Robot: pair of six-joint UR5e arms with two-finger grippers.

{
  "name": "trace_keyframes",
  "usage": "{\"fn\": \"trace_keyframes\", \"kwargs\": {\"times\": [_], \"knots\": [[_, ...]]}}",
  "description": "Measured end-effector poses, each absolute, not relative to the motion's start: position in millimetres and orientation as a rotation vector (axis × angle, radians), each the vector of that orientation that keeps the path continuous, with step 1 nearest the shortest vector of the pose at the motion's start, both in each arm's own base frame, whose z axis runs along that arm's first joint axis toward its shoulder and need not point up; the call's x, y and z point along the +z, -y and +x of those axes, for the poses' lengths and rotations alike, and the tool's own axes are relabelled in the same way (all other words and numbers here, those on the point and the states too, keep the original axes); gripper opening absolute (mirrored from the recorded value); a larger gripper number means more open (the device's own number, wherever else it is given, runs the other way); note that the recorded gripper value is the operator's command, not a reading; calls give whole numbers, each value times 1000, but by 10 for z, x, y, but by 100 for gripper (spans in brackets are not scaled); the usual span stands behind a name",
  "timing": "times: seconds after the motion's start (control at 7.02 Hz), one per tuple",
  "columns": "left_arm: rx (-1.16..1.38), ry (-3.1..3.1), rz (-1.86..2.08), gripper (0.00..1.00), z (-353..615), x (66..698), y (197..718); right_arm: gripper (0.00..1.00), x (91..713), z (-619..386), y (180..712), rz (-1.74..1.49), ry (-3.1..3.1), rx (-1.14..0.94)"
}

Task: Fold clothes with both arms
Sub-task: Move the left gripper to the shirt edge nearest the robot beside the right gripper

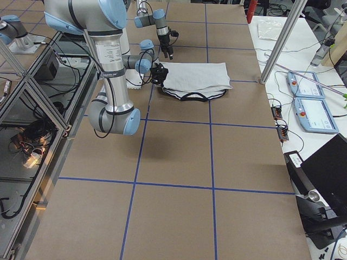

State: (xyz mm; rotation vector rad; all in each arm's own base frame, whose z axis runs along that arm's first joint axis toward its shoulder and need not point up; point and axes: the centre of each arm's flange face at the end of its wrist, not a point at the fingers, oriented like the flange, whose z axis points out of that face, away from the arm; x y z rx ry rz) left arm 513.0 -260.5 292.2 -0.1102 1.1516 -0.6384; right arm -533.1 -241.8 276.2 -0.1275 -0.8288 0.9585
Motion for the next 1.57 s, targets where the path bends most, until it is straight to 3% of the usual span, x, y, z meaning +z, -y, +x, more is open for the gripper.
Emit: {"fn": "trace_keyframes", "kwargs": {"times": [0.71, 0.85, 1.0, 1.14, 1.57], "knots": [[-606, -1105, -143, 68, 5318, 3042, 2302, 0, 2728, -5343, 2408, -130, 834, 956], [-604, -1098, -144, 52, 5343, 3074, 2290, 0, 2716, -5343, 2409, -131, 837, 956], [-604, -1092, -144, 23, 5360, 3101, 2284, 0, 2711, -5342, 2408, -131, 838, 956], [-604, -1089, -144, 0, 5367, 3115, 2284, 0, 2703, -5344, 2407, -132, 839, 956], [-603, -1091, -144, 0, 5359, 3102, 2285, 0, 2697, -5346, 2405, -133, 840, 955]]}}
